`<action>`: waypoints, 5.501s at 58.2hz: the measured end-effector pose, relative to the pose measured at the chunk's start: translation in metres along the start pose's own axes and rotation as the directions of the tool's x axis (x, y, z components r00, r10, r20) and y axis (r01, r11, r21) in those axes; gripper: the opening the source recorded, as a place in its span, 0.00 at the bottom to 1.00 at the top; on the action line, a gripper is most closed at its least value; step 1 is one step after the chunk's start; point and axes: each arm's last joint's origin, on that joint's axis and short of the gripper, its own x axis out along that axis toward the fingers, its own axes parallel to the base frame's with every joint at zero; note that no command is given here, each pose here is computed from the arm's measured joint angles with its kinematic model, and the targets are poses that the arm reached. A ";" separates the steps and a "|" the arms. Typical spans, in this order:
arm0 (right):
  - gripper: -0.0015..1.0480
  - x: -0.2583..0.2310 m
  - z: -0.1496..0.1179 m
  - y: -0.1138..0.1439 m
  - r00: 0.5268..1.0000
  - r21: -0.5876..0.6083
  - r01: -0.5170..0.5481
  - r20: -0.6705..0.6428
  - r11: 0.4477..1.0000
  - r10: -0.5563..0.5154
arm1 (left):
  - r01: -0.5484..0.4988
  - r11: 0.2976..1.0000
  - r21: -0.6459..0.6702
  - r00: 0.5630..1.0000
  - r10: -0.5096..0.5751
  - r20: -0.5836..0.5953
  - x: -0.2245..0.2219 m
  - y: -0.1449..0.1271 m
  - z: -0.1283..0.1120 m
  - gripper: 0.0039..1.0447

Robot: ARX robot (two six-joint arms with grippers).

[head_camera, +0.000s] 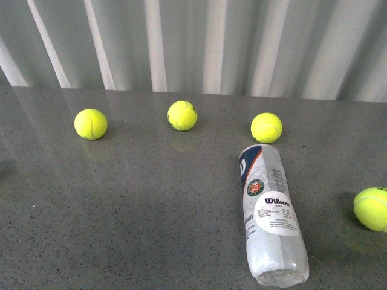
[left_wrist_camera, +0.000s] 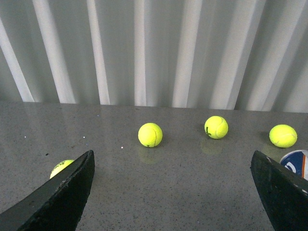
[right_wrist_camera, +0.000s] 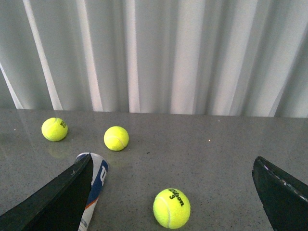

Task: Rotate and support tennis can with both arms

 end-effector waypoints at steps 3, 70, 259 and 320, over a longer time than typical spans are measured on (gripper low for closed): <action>0.93 0.000 0.000 0.000 1.000 0.000 0.000 0.000 1.000 0.000 | 0.000 1.000 0.000 1.000 0.000 0.000 0.000 0.000 0.000 0.94; 0.93 0.017 0.036 0.000 0.936 -0.164 -0.223 -0.312 0.961 0.164 | 0.001 1.000 0.000 1.000 -0.001 0.000 0.000 0.000 0.000 0.94; 0.06 0.261 0.001 0.137 0.769 -0.420 -0.453 -0.631 0.787 0.106 | 0.000 1.000 0.000 1.000 0.000 -0.001 0.000 0.000 0.000 0.94; 0.06 0.244 -0.064 0.260 0.657 -0.717 -0.689 -0.559 0.103 0.506 | 0.000 1.000 0.000 1.000 0.000 -0.002 0.000 0.000 0.000 0.94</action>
